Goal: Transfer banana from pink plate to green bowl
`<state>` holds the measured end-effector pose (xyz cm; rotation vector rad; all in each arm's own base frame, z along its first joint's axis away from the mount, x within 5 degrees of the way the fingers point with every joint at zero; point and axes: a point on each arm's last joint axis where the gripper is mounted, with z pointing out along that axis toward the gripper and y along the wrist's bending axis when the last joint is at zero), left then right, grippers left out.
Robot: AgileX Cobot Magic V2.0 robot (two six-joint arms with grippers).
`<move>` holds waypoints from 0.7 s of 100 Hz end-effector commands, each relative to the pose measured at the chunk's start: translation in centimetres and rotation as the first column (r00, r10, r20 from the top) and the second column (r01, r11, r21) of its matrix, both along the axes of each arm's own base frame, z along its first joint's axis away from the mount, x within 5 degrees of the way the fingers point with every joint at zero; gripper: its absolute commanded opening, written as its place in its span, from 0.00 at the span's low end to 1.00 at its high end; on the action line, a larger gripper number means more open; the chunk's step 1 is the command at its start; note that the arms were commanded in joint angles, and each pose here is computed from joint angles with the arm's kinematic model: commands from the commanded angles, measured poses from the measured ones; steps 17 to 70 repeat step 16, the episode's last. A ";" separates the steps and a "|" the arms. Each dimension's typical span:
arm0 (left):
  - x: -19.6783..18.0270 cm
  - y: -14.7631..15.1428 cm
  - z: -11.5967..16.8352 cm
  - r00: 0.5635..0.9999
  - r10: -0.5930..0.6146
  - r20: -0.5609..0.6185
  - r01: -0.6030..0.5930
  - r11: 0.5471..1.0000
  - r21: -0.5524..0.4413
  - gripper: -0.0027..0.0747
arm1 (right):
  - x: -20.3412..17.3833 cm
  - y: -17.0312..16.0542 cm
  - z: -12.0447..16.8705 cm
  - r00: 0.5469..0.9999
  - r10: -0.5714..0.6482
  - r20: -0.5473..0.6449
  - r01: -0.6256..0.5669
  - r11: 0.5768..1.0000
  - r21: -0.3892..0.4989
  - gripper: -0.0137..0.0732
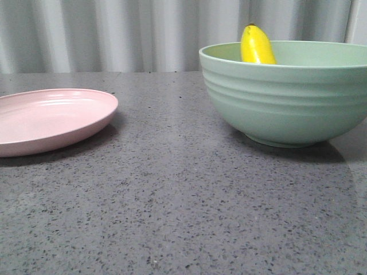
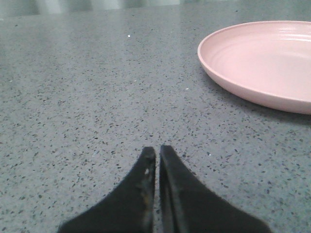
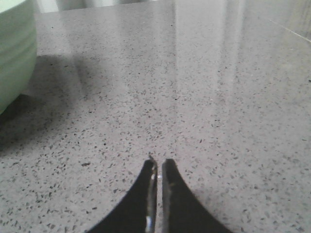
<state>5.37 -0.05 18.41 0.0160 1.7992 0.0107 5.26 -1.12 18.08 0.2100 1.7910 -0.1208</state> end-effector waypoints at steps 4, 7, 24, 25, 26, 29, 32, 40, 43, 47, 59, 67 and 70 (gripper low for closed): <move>0.0 0.0 -0.3 0.999 0.001 0.048 0.000 1.000 -0.016 0.01 | 0.0 0.0 -0.5 1.000 -0.001 0.015 0.002 1.000 -0.012 0.07; 0.0 0.0 -0.3 0.999 0.001 0.048 0.000 1.000 -0.016 0.01 | 0.0 0.0 -0.5 1.000 -0.001 0.015 0.002 1.000 -0.012 0.07; 0.0 0.0 -0.3 0.999 0.001 0.048 0.000 1.000 -0.016 0.01 | 0.0 0.0 -0.5 1.000 -0.001 0.015 0.002 1.000 -0.012 0.07; 0.0 0.0 -0.3 0.999 0.001 0.048 0.000 1.000 -0.016 0.01 | 0.0 0.0 -0.5 1.000 -0.001 0.015 0.002 1.000 -0.012 0.07; 0.0 0.0 -0.3 0.999 0.001 0.048 0.000 1.000 -0.016 0.01 | 0.0 0.0 -0.5 1.000 -0.001 0.015 0.002 1.000 -0.012 0.07; 0.0 0.0 -0.3 0.999 0.001 0.048 0.000 1.000 -0.016 0.01 | 0.0 0.0 -0.5 1.000 -0.001 0.015 0.002 1.000 -0.012 0.07; 0.0 0.0 -0.3 0.999 0.001 0.048 0.000 1.000 -0.016 0.01 | 0.0 0.0 -0.5 1.000 -0.001 0.015 0.002 1.000 -0.012 0.07; 0.0 0.0 -0.3 0.999 0.001 0.048 0.000 1.000 -0.016 0.01 | 0.0 0.0 -0.5 1.000 -0.001 0.015 0.002 1.000 -0.012 0.07; 0.0 0.0 -0.3 0.999 0.001 0.048 0.000 1.000 -0.016 0.01 | 0.0 0.0 -0.5 1.000 -0.001 0.015 0.002 1.000 -0.012 0.07; 0.0 0.0 -0.3 0.999 0.001 0.048 0.000 1.000 -0.016 0.01 | 0.0 0.0 -0.5 1.000 -0.001 0.015 0.002 1.000 -0.012 0.07; 0.0 0.0 -0.3 0.999 0.001 0.048 0.000 1.000 -0.016 0.01 | 0.0 0.0 -0.5 1.000 -0.001 0.015 0.002 1.000 -0.012 0.07; 0.0 0.0 -0.3 0.999 0.001 0.048 0.000 1.000 -0.016 0.01 | 0.0 0.0 -0.5 1.000 -0.001 0.015 0.002 1.000 -0.012 0.07; 0.0 0.0 -0.3 0.999 0.001 0.048 0.000 1.000 -0.016 0.01 | 0.0 0.0 -0.5 1.000 -0.001 0.015 0.002 1.000 -0.012 0.07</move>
